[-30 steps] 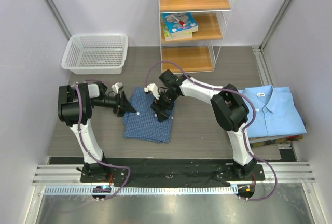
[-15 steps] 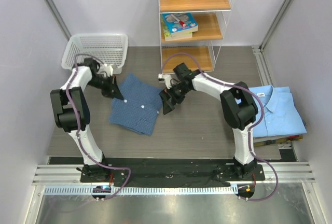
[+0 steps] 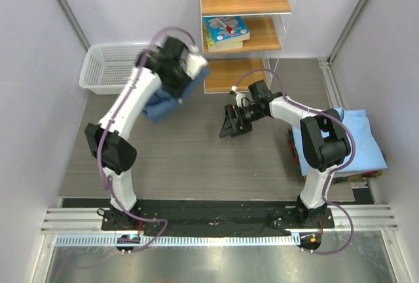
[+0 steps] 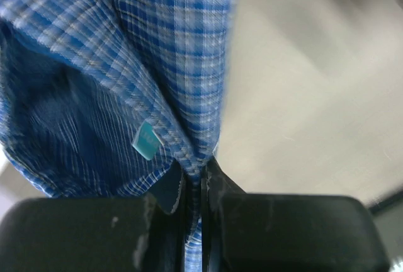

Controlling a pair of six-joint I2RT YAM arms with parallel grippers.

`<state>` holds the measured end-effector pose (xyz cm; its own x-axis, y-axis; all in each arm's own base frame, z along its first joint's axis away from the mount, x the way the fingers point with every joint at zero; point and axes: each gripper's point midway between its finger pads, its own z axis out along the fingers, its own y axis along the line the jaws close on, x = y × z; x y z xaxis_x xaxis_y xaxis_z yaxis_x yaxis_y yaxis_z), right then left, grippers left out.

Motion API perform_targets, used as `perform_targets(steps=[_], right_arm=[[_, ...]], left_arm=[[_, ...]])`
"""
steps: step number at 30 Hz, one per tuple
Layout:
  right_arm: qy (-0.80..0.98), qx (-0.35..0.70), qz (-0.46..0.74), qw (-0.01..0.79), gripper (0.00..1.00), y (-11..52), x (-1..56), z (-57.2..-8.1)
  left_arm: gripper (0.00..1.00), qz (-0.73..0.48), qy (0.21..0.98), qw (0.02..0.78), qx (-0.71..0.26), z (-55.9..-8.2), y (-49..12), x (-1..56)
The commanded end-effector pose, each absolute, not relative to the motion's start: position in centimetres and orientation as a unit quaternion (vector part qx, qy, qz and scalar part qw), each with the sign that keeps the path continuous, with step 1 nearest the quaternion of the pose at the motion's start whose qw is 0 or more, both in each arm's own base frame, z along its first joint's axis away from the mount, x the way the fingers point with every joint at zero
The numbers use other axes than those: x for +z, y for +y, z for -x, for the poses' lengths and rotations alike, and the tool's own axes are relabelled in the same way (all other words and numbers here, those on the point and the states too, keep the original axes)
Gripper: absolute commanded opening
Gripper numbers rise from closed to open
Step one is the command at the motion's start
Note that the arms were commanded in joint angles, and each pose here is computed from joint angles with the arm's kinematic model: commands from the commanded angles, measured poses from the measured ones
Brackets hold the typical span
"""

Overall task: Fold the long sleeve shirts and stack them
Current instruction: Fold the shirt

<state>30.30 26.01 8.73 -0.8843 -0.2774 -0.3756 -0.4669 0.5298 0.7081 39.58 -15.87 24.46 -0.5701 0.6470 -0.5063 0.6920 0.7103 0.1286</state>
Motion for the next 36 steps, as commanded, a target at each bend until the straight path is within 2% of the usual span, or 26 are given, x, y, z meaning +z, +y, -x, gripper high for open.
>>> perform_targets(steps=[1,3,5,7,8,10,11,16,17,20,21,22,25,29,31,35,36], right_arm=[[0.857,0.474,0.164,0.117,1.00,24.8,11.2,-30.4],[0.860,0.479,0.138,0.106,1.00,23.4,10.6,-29.9],[0.864,0.478,0.122,0.103,1.00,22.3,10.4,-29.4],[0.871,0.472,0.098,0.097,1.00,21.0,9.7,-29.0],[0.871,0.472,0.093,0.099,0.99,20.7,9.9,-28.9],[0.874,0.470,0.080,0.098,1.00,20.0,9.8,-28.5],[0.873,0.470,0.081,0.101,1.00,19.8,10.1,-28.3],[0.872,0.463,0.102,0.123,1.00,19.4,10.8,-28.1],[0.871,0.460,0.113,0.132,0.99,19.4,11.0,-28.5],[0.868,0.451,0.132,0.160,0.90,20.0,12.4,-30.7],[0.870,0.450,0.131,0.155,0.77,20.3,12.3,-30.8],[0.871,0.446,0.139,0.148,0.69,21.3,12.3,-30.5],[0.875,0.439,0.160,0.125,0.56,23.1,11.5,-28.5],[0.887,0.409,0.205,0.066,0.49,24.7,8.1,-24.0],[0.895,0.389,0.210,0.059,0.47,24.4,6.8,-23.7],[0.922,0.327,0.205,0.040,0.45,23.1,2.8,-24.6],[0.924,0.319,0.207,0.037,0.42,23.1,2.1,-24.9]], left_arm=[[0.00,-0.433,0.898,0.077,0.008,-30.8,-17.5,15.4],[0.00,-0.434,0.900,0.041,0.004,-27.3,-18.7,11.3],[0.03,-0.442,0.895,0.045,-0.030,-24.8,-22.4,8.8],[0.13,-0.452,0.890,0.025,-0.051,-22.4,-24.3,7.1],[0.24,-0.449,0.889,0.022,-0.087,-21.7,-25.8,7.2],[0.40,-0.451,0.882,0.037,-0.129,-21.5,-27.8,8.7],[0.54,-0.458,0.875,0.041,-0.149,-21.3,-28.4,9.8],[0.62,-0.546,0.801,0.059,-0.239,-18.4,-27.7,15.9],[0.63,-0.553,0.792,0.057,-0.252,-17.5,-26.9,17.1],[0.61,-0.516,0.807,0.054,-0.283,-17.8,-24.0,18.2],[0.61,-0.478,0.827,0.081,-0.284,-20.2,-22.8,18.1],[0.61,-0.463,0.835,0.093,-0.282,-21.4,-22.0,18.0],[0.54,-0.457,0.845,0.105,-0.259,-25.4,-19.5,16.3],[0.45,-0.486,0.840,0.091,-0.224,-27.9,-18.5,12.8],[0.44,-0.488,0.840,0.097,-0.216,-28.8,-18.6,11.5],[0.38,-0.485,0.848,0.047,-0.206,-27.2,-17.2,7.6],[0.35,-0.483,0.851,0.021,-0.206,-25.6,-16.4,6.2]])
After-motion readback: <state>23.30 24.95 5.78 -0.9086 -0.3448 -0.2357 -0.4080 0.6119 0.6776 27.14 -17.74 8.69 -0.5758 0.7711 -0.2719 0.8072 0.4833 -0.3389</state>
